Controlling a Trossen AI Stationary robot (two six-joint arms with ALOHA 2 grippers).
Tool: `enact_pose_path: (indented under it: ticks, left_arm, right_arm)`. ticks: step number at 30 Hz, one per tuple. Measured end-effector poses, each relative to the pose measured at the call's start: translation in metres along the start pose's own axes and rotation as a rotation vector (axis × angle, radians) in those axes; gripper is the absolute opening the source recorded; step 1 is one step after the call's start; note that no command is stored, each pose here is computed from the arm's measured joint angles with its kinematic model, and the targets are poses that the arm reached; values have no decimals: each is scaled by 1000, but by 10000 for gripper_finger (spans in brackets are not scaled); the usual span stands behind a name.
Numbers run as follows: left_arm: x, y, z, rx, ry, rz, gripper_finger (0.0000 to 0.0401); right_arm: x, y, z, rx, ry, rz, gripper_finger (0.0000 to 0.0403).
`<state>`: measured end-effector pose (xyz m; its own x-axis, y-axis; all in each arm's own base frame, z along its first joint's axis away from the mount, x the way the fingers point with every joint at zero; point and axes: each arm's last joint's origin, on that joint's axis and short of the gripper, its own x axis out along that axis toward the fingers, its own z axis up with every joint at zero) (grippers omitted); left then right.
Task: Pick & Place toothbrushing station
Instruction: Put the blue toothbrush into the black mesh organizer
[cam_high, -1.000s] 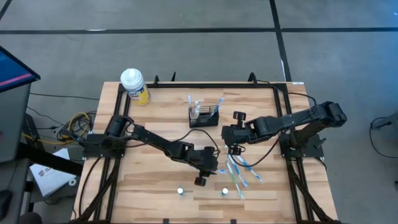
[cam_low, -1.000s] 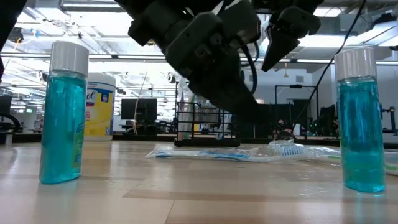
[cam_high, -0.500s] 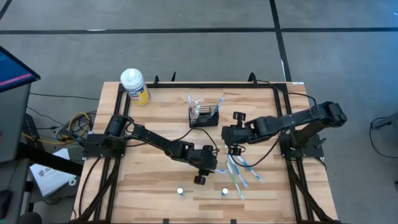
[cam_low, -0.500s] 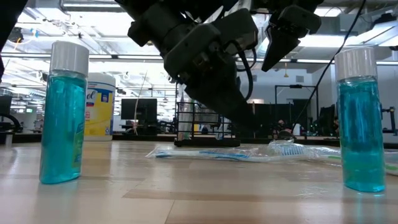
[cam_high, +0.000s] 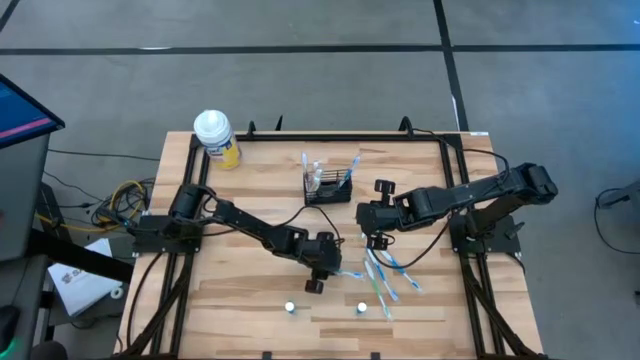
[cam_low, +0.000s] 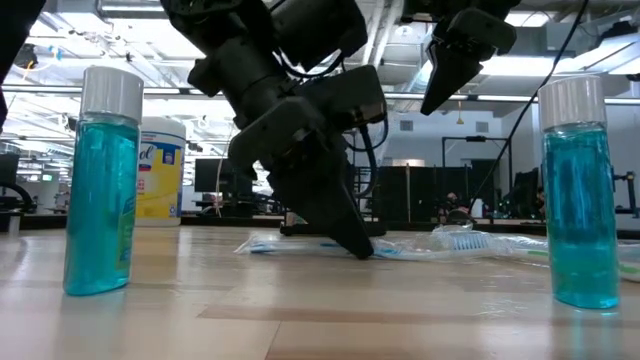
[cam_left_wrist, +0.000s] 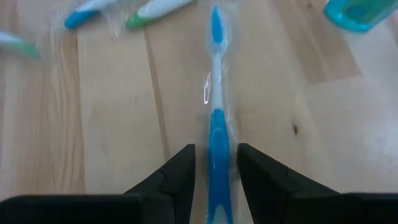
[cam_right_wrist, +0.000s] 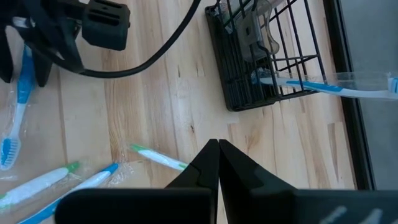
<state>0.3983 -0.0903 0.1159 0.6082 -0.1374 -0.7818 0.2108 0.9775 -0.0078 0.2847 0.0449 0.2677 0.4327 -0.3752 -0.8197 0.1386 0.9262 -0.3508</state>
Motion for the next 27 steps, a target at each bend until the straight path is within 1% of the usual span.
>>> enact_pose_path:
  ticks: [3, 6, 12, 15, 21, 27]
  left_arm:
    - [0, 0, -1, -2, 1, 0, 106]
    - [0, 0, -1, -3, 1, 2, 89]
    - [0, 0, 0, 0, -2, 2, 32]
    - [-1, 0, 2, 2, -20, -1, 12]
    - [0, -2, 4, 5, -49, -6, 2]
    - [-1, -3, 5, 7, -54, -2, 0]
  right_arm:
    - [0, 0, 0, 0, 0, 0, 0]
    - [0, 0, 0, 0, 0, 0, 0]
    - [0, 0, 0, 0, 0, 0, 0]
    - [0, 0, 0, 0, 0, 0, 0]
    - [0, 0, 0, -1, 1, 0, 0]
    - [0, 0, 0, -7, 1, 0, 0]
